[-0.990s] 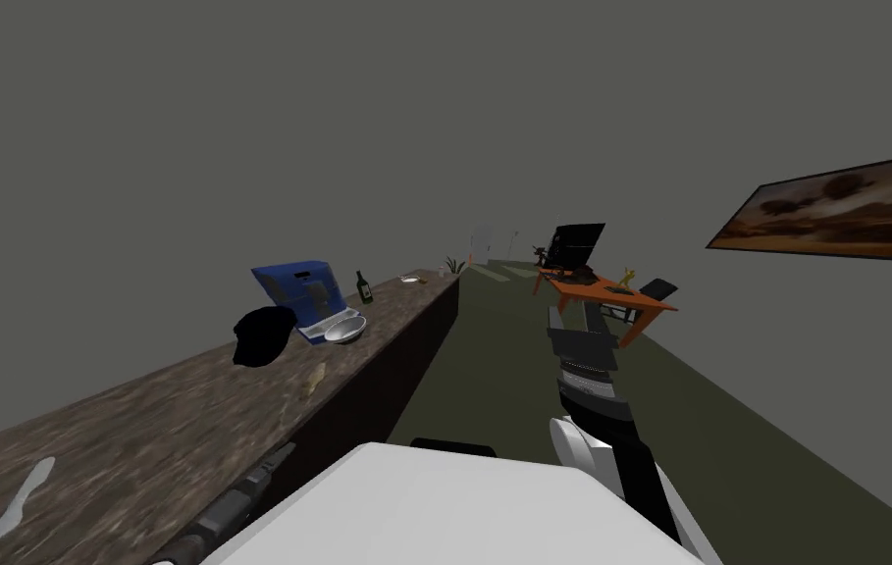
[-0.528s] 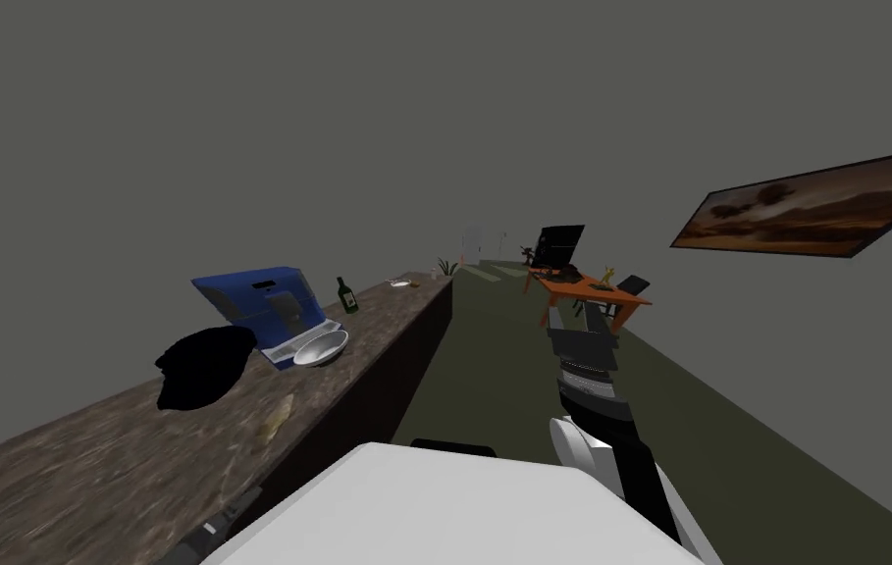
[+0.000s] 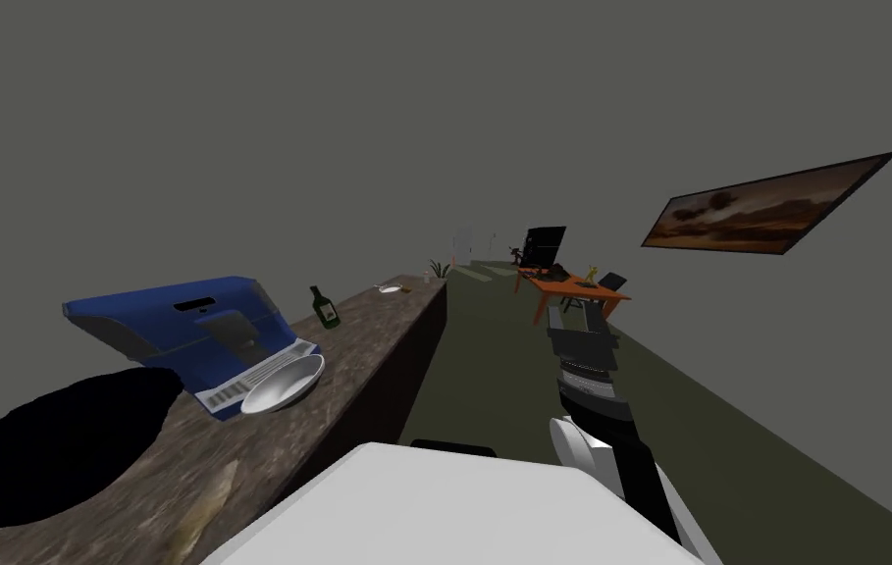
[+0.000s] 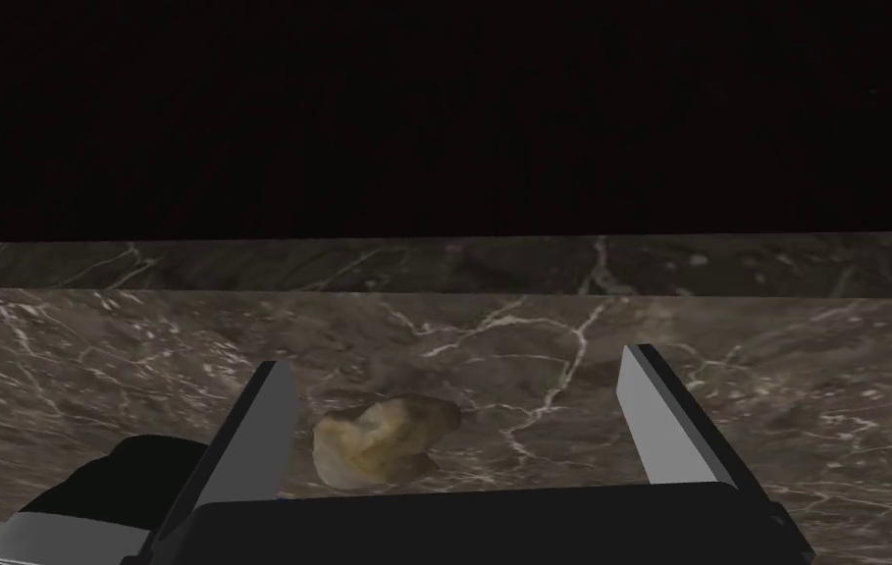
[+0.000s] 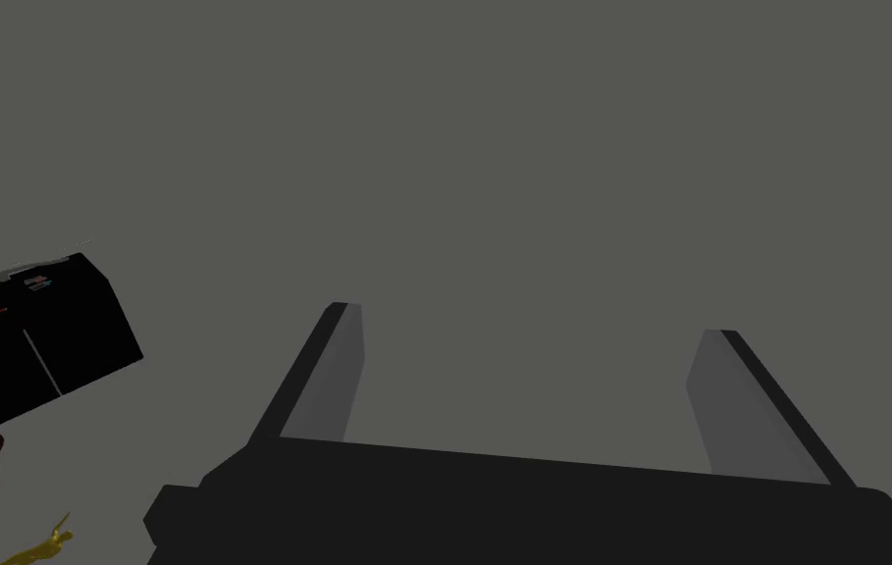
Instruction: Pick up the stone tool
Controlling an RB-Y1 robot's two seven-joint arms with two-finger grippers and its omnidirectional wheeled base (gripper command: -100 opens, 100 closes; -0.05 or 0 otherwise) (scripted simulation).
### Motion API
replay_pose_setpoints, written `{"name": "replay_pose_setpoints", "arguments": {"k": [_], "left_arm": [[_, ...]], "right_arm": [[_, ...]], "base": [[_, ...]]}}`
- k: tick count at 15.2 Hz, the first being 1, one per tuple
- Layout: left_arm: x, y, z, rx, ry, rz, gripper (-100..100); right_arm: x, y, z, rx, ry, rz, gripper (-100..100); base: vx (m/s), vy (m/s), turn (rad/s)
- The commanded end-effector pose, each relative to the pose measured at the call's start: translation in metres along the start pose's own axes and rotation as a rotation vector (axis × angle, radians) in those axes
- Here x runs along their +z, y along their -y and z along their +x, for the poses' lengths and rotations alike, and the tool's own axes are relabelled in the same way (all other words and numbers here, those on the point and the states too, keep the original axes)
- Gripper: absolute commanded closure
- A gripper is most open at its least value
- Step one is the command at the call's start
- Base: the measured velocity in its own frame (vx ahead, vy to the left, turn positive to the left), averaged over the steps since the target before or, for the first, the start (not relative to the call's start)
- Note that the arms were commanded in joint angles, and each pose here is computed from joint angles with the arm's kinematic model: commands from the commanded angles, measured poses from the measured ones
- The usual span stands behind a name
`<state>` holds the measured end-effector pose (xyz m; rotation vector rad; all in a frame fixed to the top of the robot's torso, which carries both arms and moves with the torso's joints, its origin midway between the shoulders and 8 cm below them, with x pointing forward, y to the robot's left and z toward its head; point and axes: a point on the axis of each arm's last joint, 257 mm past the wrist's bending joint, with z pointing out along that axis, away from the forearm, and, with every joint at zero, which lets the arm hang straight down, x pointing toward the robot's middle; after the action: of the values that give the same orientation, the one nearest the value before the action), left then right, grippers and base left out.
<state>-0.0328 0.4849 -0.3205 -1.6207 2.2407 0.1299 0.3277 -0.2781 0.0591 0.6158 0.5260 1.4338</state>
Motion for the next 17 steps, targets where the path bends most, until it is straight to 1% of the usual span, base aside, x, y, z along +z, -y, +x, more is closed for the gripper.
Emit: {"name": "replay_pose_setpoints", "arguments": {"k": [1,4,7,8,9,10,12,13,14,15,17], "left_arm": [[-0.005,-0.019,0.001,0.014,-0.022,-0.056,-100],[-0.013,-0.044,0.005,0.036,-0.057,-0.14,-100],[-0.019,-0.061,0.011,0.051,-0.091,-0.198,-100],[-0.016,-0.053,0.008,0.045,-0.075,-0.172,-100],[-0.008,-0.059,0.009,0.038,-0.073,-0.174,-100],[-0.005,-0.059,0.009,0.036,-0.071,-0.173,-100],[0.004,-0.063,0.009,0.028,-0.066,-0.169,-100],[0.006,-0.063,0.01,0.027,-0.065,-0.168,-100],[0.002,-0.061,0.009,0.03,-0.067,-0.17,-100],[0.002,-0.062,0.009,0.029,-0.066,-0.17,100],[0.002,-0.061,0.009,0.032,-0.066,-0.168,100]], "right_arm": [[0.0,0.0,0.0,0.0,0.0,0.0,0],[0.0,0.0,0.0,0.0,0.0,0.0,0],[0.0,0.0,0.0,0.0,0.0,0.0,0],[0.0,0.0,0.0,0.0,0.0,0.0,0],[0.0,0.0,0.0,0.0,0.0,0.0,0],[0.0,0.0,0.0,0.0,0.0,0.0,0],[0.0,0.0,0.0,0.0,0.0,0.0,0],[0.0,0.0,0.0,0.0,0.0,0.0,0],[0.0,0.0,0.0,0.001,0.0,0.0,0],[0.0,0.0,0.0,0.0,0.0,0.0,0],[0.0,0.0,0.0,0.0,0.0,0.0,0]], "base": [[0.178,0.114,-0.12],[0.195,0.139,-0.175],[0.163,0.142,-0.139],[0.087,0.085,-0.061],[0.017,0.027,-0.053],[-0.021,-0.001,-0.069],[-0.046,-0.019,-0.039],[-0.046,-0.032,-0.037],[-0.025,-0.02,-0.011],[-0.008,-0.006,0.002],[-0.001,-0.002,-0.007]]}}
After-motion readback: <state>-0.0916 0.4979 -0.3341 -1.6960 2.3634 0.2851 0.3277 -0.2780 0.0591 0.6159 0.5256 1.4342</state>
